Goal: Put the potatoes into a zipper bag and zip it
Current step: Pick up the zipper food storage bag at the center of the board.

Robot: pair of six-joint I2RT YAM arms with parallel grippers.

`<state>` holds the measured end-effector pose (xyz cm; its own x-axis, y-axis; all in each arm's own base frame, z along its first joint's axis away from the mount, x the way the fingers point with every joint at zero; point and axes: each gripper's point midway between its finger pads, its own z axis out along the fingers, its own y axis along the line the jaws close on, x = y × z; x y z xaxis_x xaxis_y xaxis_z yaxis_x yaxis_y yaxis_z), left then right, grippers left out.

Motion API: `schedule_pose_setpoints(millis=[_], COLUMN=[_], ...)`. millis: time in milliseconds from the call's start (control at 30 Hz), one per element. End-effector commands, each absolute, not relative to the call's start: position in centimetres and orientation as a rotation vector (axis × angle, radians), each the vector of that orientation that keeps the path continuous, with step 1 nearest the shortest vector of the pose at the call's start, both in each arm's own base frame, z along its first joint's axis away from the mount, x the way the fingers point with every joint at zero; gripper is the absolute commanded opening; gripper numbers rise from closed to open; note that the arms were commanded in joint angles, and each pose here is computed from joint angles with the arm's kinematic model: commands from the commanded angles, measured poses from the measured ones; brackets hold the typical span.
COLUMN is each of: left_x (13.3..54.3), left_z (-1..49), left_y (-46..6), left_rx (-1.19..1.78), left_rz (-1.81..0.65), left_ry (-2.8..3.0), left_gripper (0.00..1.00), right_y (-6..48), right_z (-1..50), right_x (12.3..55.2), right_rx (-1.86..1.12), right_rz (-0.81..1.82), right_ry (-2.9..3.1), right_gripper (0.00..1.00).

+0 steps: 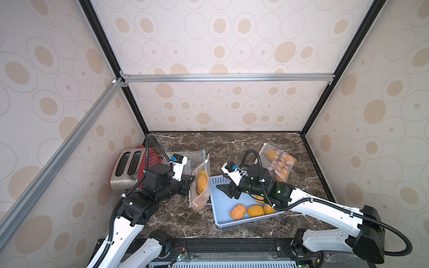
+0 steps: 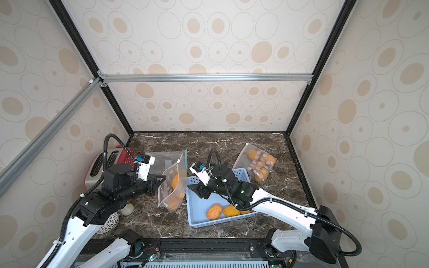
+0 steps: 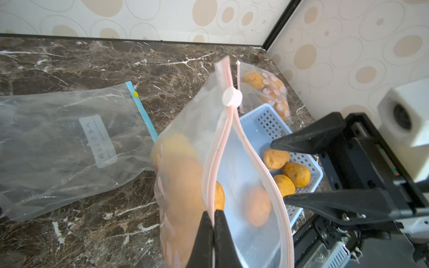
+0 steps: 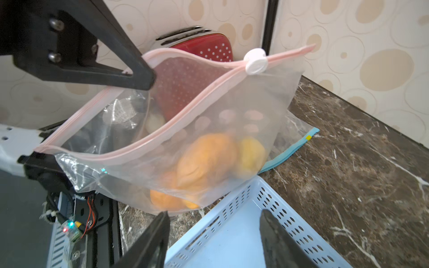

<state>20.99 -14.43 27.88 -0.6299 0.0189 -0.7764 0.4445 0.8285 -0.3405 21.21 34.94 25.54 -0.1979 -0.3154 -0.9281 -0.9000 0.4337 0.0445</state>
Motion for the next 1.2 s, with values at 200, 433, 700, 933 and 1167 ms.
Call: schedule_pose_setpoints(millis=[200, 433, 700, 933, 1167], left_x=[17.3, 15.6, 15.0, 14.8, 14.7], left_z=[27.6, 28.6, 28.9, 29.4, 30.0], left_y=[-16.1, -17.2, -17.5, -17.9, -18.0], left_rx=[0.572, 0.682, 0.712, 0.732, 0.744], left_rz=[-0.799, -0.892, -0.919, -0.946, -0.957], left_ry=[2.153, 2.054, 2.047, 2.044, 2.032], left_gripper=[0.00, 0.00, 0.00, 0.00, 0.00], right_y=[34.9, 34.2, 33.0, 33.0, 34.0], right_z=[27.6, 26.2, 28.3, 27.8, 28.0], right_x=[19.1, 18.6, 19.6, 20.0, 19.9], right_rx=[-1.275, -1.415, -1.370, -1.410, -1.454], right_rz=[0.719, 0.655, 0.672, 0.745, 0.776], right_ry=[1.419, 1.338, 1.261, 1.226, 1.183], right_gripper=[0.63, 0.62, 0.52, 0.55, 0.57])
